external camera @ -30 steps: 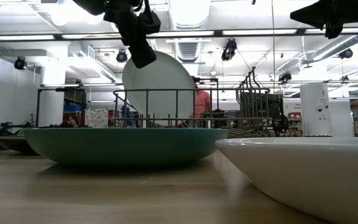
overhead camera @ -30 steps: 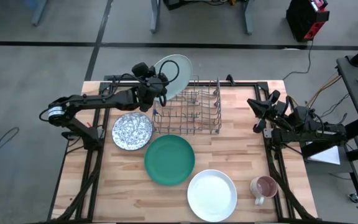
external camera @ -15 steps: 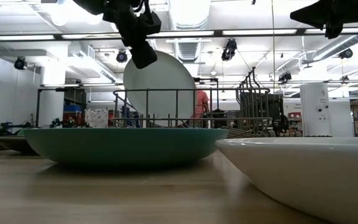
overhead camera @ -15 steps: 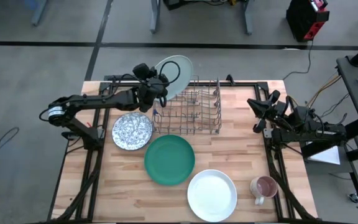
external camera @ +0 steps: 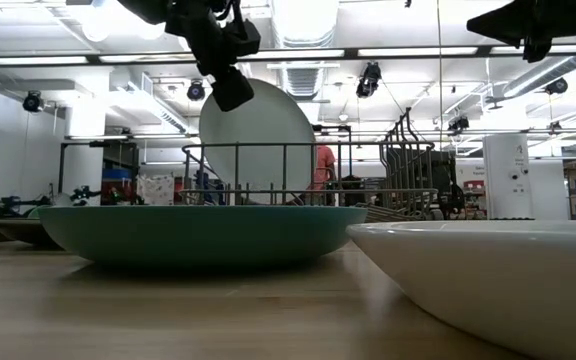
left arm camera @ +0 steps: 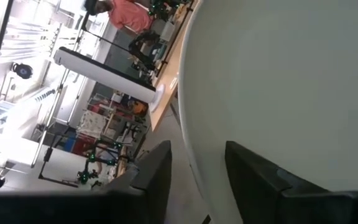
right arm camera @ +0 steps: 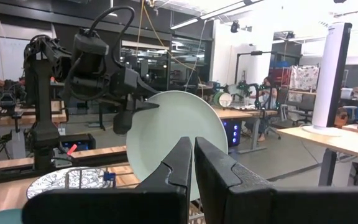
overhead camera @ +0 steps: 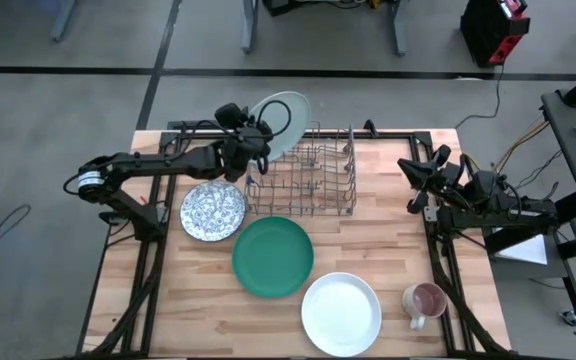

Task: Sort dishes
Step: Put the light blue plate into the dish rack

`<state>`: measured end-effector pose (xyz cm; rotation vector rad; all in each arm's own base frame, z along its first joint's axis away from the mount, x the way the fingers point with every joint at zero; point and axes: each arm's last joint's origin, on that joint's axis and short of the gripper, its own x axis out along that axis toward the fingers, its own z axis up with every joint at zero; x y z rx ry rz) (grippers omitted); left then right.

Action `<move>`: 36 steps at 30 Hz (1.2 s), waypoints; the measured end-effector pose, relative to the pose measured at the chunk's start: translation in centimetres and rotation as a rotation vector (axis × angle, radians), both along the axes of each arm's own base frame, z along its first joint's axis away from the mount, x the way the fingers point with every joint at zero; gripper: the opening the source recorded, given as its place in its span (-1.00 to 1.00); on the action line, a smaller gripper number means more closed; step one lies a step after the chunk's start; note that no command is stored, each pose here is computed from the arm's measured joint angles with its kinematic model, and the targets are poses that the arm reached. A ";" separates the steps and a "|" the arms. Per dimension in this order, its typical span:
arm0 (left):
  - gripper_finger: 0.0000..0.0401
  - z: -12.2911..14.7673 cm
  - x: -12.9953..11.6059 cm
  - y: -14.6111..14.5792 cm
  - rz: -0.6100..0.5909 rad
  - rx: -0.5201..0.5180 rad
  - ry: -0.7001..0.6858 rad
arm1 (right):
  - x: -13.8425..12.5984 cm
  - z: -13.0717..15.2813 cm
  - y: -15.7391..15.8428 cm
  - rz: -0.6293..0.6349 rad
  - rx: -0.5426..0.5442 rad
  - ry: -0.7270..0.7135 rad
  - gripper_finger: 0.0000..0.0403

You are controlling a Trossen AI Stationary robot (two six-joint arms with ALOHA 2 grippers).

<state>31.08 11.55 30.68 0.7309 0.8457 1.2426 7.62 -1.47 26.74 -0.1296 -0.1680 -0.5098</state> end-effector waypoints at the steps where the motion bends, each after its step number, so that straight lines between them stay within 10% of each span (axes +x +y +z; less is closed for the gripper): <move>1: -0.27 0.0 0.0 0.0 0.000 0.000 0.000 | 0.0 0.0 0.0 0.000 0.000 0.000 -0.94; 36: 0.35 1.6 0.0 -0.3 0.078 0.032 -0.025 | 0.0 0.0 0.0 0.000 0.000 0.000 -0.94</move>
